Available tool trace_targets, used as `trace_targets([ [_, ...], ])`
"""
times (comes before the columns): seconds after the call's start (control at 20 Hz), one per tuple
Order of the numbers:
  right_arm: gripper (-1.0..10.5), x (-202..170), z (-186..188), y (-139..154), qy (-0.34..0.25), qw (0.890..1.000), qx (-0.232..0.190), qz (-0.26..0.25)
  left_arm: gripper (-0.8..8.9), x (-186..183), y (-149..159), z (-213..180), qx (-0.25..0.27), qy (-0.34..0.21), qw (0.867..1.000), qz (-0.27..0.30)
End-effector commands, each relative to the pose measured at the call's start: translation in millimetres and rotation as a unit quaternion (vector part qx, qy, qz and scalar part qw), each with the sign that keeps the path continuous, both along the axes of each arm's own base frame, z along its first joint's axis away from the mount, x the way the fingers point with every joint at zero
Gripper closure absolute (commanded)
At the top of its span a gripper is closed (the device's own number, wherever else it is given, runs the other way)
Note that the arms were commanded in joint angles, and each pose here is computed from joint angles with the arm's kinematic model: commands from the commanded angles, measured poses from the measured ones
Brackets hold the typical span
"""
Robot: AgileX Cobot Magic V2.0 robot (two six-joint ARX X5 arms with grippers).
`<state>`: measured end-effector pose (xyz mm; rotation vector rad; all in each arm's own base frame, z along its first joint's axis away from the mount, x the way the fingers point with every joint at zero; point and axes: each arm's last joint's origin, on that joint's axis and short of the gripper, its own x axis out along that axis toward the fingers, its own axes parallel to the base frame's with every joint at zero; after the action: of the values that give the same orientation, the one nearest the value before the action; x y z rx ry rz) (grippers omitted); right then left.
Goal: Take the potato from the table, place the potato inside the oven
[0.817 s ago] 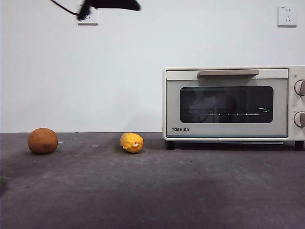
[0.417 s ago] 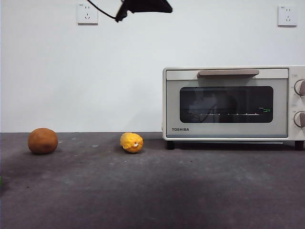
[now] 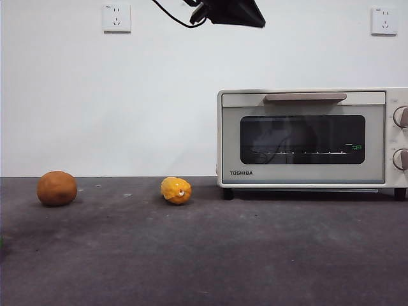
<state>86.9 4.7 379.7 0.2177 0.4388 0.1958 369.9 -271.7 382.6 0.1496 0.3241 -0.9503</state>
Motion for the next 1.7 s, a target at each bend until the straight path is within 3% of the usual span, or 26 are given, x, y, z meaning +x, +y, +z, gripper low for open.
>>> trace_targets([
  [0.05,9.5,10.5,-3.6,1.3,0.024,0.999,0.006,0.031,8.2,3.9,-14.2,-13.8,0.068,-0.081,0.994,-0.02],
  [0.25,9.5,19.3,-9.1,1.3,0.052,0.998,-0.011,0.046,8.22,7.4,-23.3,-24.7,0.109,-0.122,0.986,-0.021],
  [0.8,9.5,19.2,-12.8,1.2,0.068,0.996,-0.027,0.054,8.23,24.8,-47.2,-63.5,0.152,-0.19,0.968,-0.054],
  [1.45,9.5,18.0,-14.6,0.6,0.079,0.995,-0.035,0.046,8.23,31.3,-69.4,-107.9,0.189,-0.181,0.963,-0.067],
  [1.7,9.5,17.7,-15.1,0.6,0.082,0.995,-0.035,0.046,8.23,28.0,-70.1,-115.5,0.21,-0.155,0.962,-0.074],
])
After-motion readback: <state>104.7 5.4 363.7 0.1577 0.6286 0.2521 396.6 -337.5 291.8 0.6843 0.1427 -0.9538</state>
